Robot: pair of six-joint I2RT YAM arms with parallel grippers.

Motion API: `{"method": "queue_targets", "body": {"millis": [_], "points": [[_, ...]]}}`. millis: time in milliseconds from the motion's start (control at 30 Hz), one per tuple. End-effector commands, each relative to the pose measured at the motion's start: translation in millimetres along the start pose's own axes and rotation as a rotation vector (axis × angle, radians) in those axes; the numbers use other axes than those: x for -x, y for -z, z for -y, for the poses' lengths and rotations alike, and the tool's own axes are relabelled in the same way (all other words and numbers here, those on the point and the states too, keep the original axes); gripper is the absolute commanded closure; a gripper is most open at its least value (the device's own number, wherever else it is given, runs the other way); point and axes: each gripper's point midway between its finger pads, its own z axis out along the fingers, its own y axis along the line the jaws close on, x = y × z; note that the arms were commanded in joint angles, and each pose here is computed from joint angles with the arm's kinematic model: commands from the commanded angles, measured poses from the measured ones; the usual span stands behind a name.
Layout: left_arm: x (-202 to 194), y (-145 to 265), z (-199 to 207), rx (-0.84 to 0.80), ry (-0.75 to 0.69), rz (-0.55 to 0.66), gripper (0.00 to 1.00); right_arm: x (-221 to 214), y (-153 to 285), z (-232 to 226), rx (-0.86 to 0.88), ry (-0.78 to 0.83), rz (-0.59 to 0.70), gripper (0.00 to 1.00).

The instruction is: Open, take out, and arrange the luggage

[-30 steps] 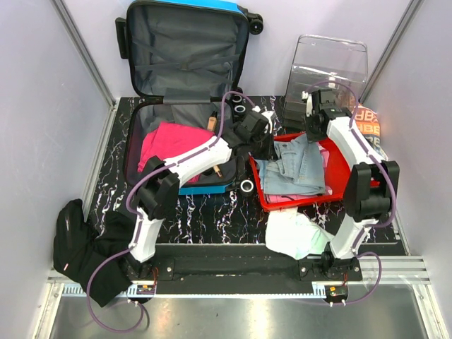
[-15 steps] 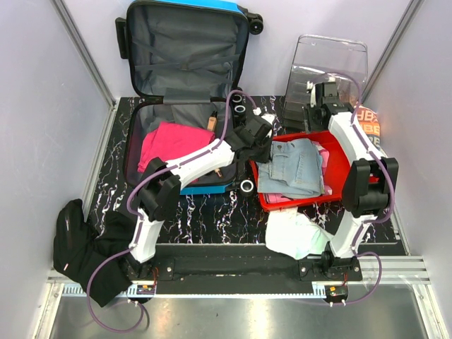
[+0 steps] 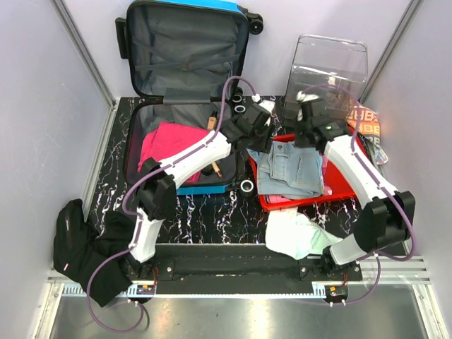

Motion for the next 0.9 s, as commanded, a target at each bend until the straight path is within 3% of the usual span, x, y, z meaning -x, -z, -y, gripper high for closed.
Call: {"method": "queue_targets", "body": {"millis": [0,100,233,367,467,567,633,733,867], "points": [[49.1,30.2,-22.2,-0.009,0.006,0.104,0.42,-18.7,7.9,-74.6,0.218,-0.021,-0.011,0.91],[63.1,42.5,-56.1,0.039,-0.027,0.135,0.37,-36.5,2.1,-106.0,0.339,-0.095,-0.061,0.96],[71.1,70.6,-117.8,0.118,0.023,0.19,0.35,-91.0,-37.0,-98.2,0.247,-0.14,-0.217,0.99],[35.6,79.2,-213.5,0.24,0.165,0.153,0.34,-106.3,-55.3,-100.7,0.238,-0.115,-0.278,0.98],[17.1,90.0,-274.0,0.35,0.231,0.164,0.34,-75.6,-50.1,-104.6,0.252,-0.086,-0.214,0.94],[-2.0,98.2,-326.4,0.452,0.288,0.169,0.32,-23.4,-33.9,-94.5,0.167,-0.049,-0.093,0.83],[-13.1,99.9,-349.7,0.49,0.321,0.161,0.32,21.9,-14.0,-100.2,0.127,-0.01,0.034,0.69],[-37.6,100.5,-384.5,0.528,0.39,0.119,0.32,60.0,5.1,-142.5,0.182,0.032,0.149,0.53],[-63.9,97.9,-416.5,0.554,0.453,0.063,0.29,55.6,-11.0,-225.1,0.344,0.059,0.138,0.47]]}}
